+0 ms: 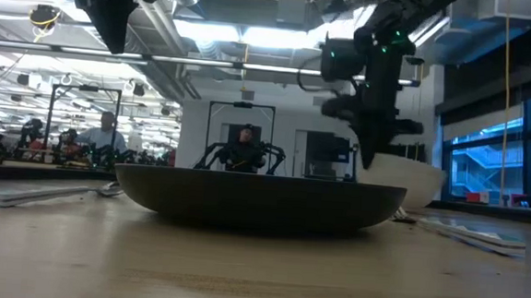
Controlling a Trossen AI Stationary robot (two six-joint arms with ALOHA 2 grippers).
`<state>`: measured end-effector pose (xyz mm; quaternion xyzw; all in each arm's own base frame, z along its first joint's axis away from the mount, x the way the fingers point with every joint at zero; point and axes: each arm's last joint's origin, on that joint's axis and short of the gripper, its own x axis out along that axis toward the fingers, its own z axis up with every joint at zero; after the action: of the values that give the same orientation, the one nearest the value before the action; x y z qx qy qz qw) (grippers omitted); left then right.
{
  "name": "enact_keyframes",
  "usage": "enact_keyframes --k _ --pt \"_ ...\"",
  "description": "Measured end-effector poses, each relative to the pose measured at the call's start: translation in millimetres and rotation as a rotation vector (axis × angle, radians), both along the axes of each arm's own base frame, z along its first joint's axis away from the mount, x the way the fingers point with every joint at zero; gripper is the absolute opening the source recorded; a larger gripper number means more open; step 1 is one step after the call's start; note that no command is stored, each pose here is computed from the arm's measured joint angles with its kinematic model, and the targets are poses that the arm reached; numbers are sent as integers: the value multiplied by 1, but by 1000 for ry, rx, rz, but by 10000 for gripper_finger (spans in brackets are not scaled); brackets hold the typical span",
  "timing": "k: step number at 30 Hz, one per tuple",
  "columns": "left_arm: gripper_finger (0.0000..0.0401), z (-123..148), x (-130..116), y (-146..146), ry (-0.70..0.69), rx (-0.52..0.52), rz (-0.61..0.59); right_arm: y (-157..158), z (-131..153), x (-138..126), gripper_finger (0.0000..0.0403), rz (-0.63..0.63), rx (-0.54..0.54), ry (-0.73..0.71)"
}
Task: Set table place
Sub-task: Put the white bowl on top of the black plate
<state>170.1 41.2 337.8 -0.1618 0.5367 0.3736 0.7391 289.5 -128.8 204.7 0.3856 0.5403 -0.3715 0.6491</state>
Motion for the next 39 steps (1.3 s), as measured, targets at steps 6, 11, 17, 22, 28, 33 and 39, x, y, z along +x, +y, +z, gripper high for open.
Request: enact_keyframes --k 6,11,17,22,28,33,39 --pt "82 0 0 0 0 0 0 1 40 18 7 63 -70 -72" --pt "82 0 0 0 0 0 0 12 81 32 7 104 -147 -131" --pt "82 0 0 0 1 8 1 41 125 51 7 178 -200 -294" --pt "82 0 0 1 7 28 0 76 148 60 7 246 -221 -379" --pt "82 0 0 1 10 30 -5 121 158 73 7 402 -241 -507" --pt "82 0 0 1 17 32 -19 154 150 80 7 616 -273 -498" --pt "82 0 0 1 17 32 -20 188 145 80 11 882 -302 -485"
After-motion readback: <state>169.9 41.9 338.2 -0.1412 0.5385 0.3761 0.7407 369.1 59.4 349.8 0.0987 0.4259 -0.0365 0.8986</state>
